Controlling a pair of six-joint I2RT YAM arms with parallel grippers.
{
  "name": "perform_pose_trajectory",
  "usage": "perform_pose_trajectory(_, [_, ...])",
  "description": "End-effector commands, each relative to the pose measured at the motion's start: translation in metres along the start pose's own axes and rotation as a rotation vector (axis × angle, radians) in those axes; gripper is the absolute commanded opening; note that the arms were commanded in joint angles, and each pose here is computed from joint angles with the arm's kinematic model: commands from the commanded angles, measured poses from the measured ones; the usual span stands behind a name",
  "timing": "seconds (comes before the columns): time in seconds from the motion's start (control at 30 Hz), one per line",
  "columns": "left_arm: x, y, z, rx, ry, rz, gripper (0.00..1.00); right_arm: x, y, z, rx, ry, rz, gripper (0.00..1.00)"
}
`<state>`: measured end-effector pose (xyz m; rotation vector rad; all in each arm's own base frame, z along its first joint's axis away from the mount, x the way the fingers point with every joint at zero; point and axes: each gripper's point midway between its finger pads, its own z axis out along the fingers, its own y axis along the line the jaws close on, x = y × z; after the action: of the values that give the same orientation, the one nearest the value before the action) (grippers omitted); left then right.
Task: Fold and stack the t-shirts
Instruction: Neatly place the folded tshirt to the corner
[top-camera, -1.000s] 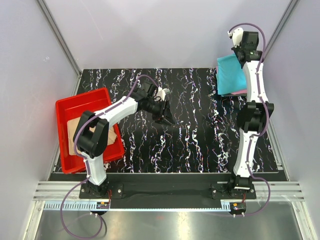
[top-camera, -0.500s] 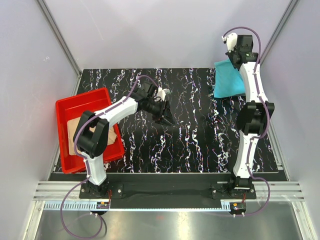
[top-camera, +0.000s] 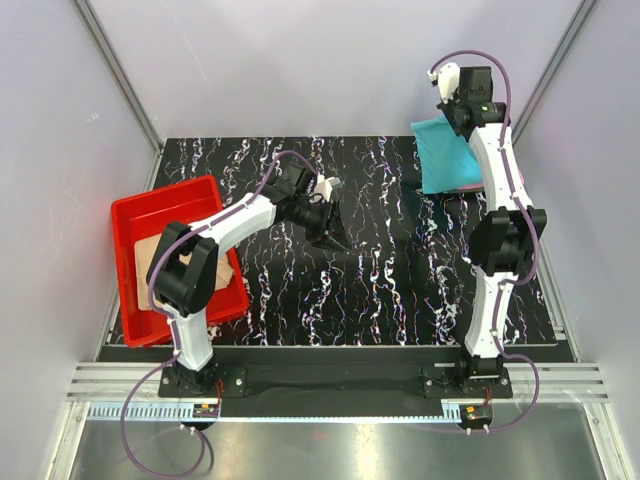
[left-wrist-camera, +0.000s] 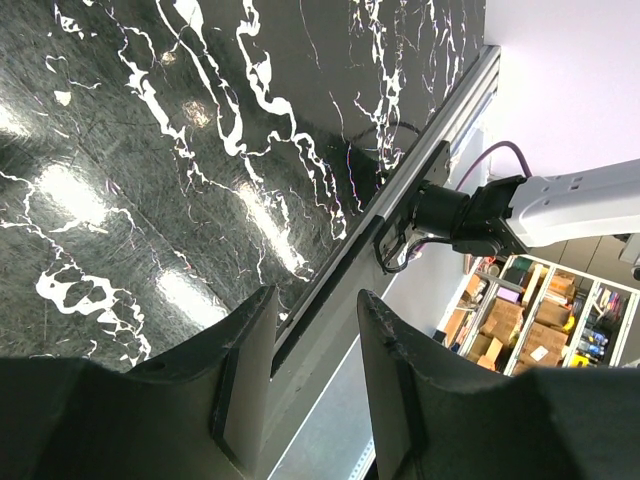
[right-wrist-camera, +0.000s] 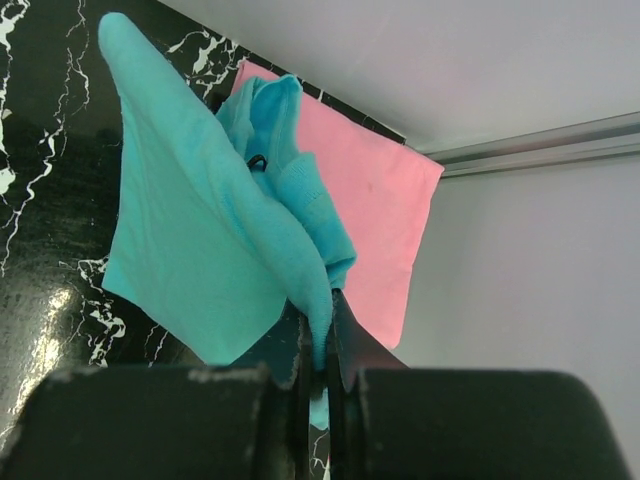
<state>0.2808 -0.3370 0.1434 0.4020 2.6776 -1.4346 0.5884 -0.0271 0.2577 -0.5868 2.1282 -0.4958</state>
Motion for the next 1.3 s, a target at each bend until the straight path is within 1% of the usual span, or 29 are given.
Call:
perform_pose_trajectory(0.0, [-0.003,-0.021,-0.008,0.057,-0.022,0.046,0.42,-0.043,-0.041,-0.057,0.113,-0.132,0.044,0.00])
perform_pose_trajectory(0.3, [-0.001,-0.022,-0.008,0.065,-0.020,0.043,0.42,-0.040,-0.048,-0.069,0.138,-0.113,0.050,0.00])
perform_pose_trajectory(0.43, [-0.001,-0.023,-0.008,0.068,-0.021,0.048,0.43,-0.036,-0.055,-0.064,0.159,-0.094,0.042,0.00])
perform_pose_trajectory(0.53, [-0.001,-0.024,-0.008,0.070,-0.019,0.050,0.42,-0.024,-0.066,-0.053,0.176,-0.065,0.044,0.00])
perform_pose_trajectory(0.6, [-0.001,-0.023,-0.008,0.070,-0.019,0.050,0.43,-0.022,-0.063,-0.040,0.157,-0.065,0.046,0.00])
perform_pose_trajectory(0.67, [-0.001,-0.021,-0.007,0.067,-0.013,0.045,0.43,-0.003,-0.085,-0.029,0.190,-0.044,0.067,0.00])
perform_pose_trajectory(0.73, [0.000,-0.019,-0.005,0.067,-0.007,0.040,0.43,-0.003,-0.091,-0.017,0.191,-0.075,0.070,0.00])
perform_pose_trajectory(0.77, [0.000,-0.019,-0.004,0.066,-0.004,0.039,0.43,0.005,-0.098,-0.005,0.190,-0.075,0.074,0.00])
perform_pose_trajectory(0.83, [0.001,-0.018,-0.003,0.068,0.002,0.034,0.42,0.005,-0.100,0.013,0.169,-0.111,0.067,0.00])
perform_pose_trajectory(0.87, [0.001,-0.017,-0.003,0.067,0.002,0.033,0.42,0.019,-0.092,0.038,0.148,-0.084,0.064,0.00])
perform_pose_trajectory(0.9, [0.001,-0.016,-0.003,0.068,0.004,0.033,0.43,0.017,-0.106,0.042,0.176,-0.107,0.075,0.00])
perform_pose_trajectory(0.93, [0.001,-0.016,-0.002,0.065,0.005,0.032,0.43,0.021,-0.107,0.051,0.175,-0.111,0.076,0.00])
perform_pose_trajectory(0.97, [0.001,-0.015,-0.002,0.062,0.006,0.033,0.43,0.028,-0.104,0.070,0.168,-0.112,0.080,0.00])
perform_pose_trajectory(1.0, [0.002,-0.013,-0.001,0.060,0.010,0.032,0.43,0.026,-0.113,0.078,0.192,-0.147,0.089,0.00])
perform_pose_trajectory(1.07, [0.002,-0.010,0.002,0.051,0.018,0.029,0.44,0.033,-0.109,0.102,0.192,-0.169,0.088,0.00])
perform_pose_trajectory(1.13, [0.005,-0.005,0.007,0.047,0.039,0.020,0.44,0.027,-0.119,0.112,0.247,-0.217,0.071,0.00])
perform_pose_trajectory(1.17, [0.006,-0.004,0.009,0.045,0.044,0.017,0.44,0.034,-0.115,0.125,0.246,-0.220,0.070,0.00])
perform_pose_trajectory(1.2, [0.007,-0.002,0.010,0.044,0.050,0.013,0.44,0.028,-0.122,0.127,0.272,-0.261,0.067,0.00])
perform_pose_trajectory(1.23, [0.008,-0.001,0.012,0.045,0.057,0.008,0.45,0.033,-0.127,0.132,0.287,-0.269,0.076,0.00])
perform_pose_trajectory(1.27, [0.008,0.001,0.013,0.043,0.060,0.005,0.45,0.035,-0.133,0.136,0.318,-0.276,0.087,0.02])
